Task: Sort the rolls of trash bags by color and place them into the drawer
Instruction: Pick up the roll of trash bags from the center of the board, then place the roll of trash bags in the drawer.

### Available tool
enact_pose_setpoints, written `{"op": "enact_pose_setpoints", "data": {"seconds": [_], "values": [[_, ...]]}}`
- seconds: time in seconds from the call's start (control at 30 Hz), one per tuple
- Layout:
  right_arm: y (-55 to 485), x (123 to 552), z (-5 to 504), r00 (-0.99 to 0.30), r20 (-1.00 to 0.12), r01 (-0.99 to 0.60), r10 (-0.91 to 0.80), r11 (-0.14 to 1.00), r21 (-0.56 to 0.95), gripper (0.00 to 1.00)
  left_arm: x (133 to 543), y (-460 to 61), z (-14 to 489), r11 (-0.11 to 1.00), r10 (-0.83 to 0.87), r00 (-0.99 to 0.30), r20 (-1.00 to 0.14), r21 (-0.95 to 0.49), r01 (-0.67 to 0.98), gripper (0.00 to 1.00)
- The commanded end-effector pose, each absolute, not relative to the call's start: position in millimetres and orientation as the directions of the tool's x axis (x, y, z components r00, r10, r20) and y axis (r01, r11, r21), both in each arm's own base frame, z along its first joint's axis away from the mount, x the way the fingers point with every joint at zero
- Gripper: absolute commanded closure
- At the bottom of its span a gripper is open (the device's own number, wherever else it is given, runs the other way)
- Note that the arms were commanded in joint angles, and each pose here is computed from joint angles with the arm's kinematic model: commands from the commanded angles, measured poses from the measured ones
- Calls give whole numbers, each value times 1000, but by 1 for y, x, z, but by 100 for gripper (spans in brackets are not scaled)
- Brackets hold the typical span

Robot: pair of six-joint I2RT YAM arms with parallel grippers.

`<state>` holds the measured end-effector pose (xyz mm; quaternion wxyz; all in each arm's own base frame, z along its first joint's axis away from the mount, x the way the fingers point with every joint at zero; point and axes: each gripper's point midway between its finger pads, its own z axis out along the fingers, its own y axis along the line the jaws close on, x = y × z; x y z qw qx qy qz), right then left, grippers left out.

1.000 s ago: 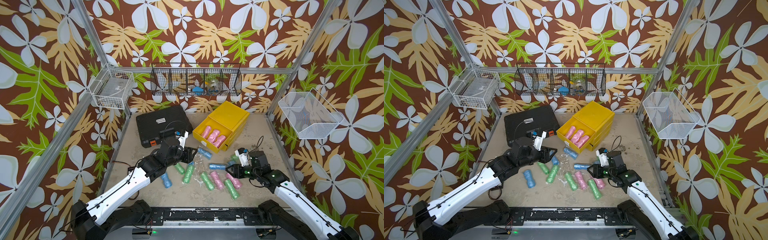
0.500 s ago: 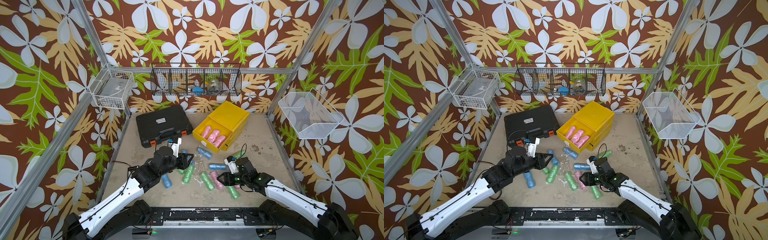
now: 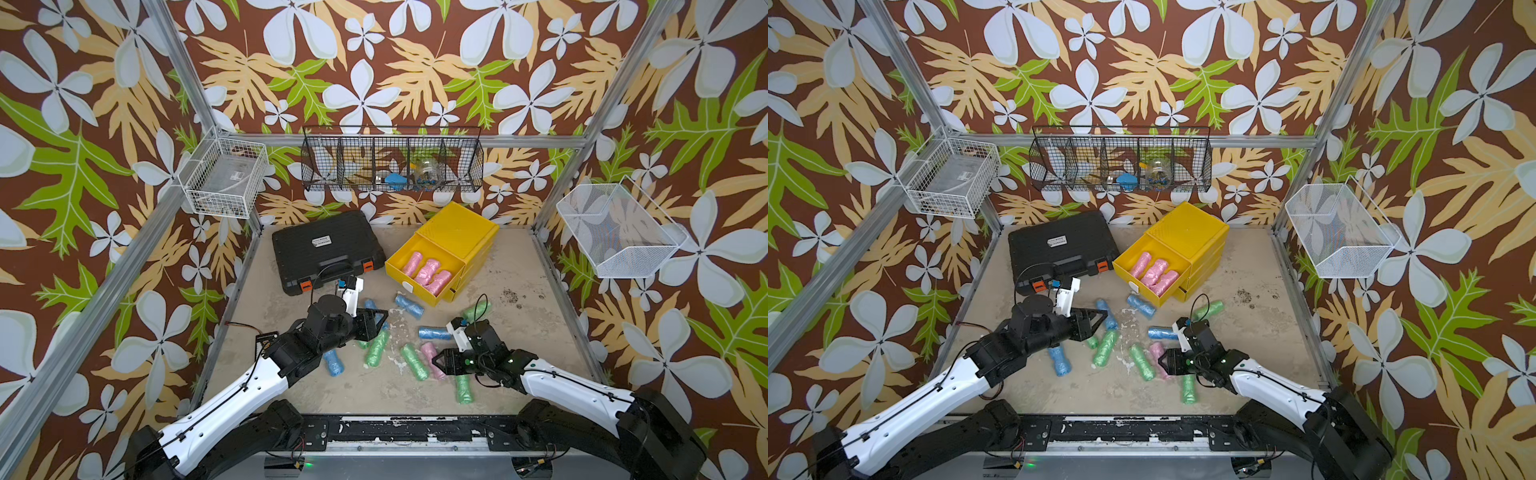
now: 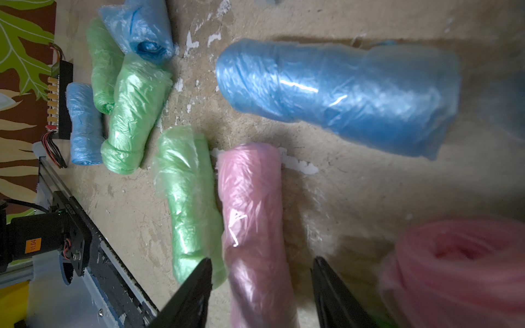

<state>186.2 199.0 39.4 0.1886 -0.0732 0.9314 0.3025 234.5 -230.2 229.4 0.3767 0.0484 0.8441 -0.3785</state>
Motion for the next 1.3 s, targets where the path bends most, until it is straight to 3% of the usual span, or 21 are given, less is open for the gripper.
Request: {"op": "enact_pose_setpoints", "data": {"seconds": [0.0, 0.2, 0.37, 0.53, 0.7, 1.03, 1.27], "values": [[196, 184, 33, -922, -387, -233, -14, 818, 525, 42, 235, -234, 234, 689, -214, -710, -671, -619, 378, 50], [197, 177, 23, -930, -365, -230, -29, 821, 522, 49, 236, -236, 233, 682, -218, -714, -665, -627, 376, 49], [194, 180, 25, -923, -384, -229, -21, 832, 505, 67, 236, -241, 234, 667, -219, -723, -655, -642, 379, 49], [190, 196, 54, -884, -466, -229, 27, 845, 484, 77, 234, -248, 236, 635, -222, -740, -635, -670, 384, 49], [184, 209, 94, -825, -560, -243, 71, 851, 465, 80, 229, -262, 239, 555, -230, -775, -588, -734, 392, 49], [181, 197, 141, -809, -587, -302, 37, 830, 469, 85, 216, -296, 256, 292, -230, -857, -461, -873, 391, 47], [195, 172, 188, -801, -598, -411, 11, 718, 562, 87, 210, -308, 273, 188, -221, -883, -414, -906, 378, 43]]}}
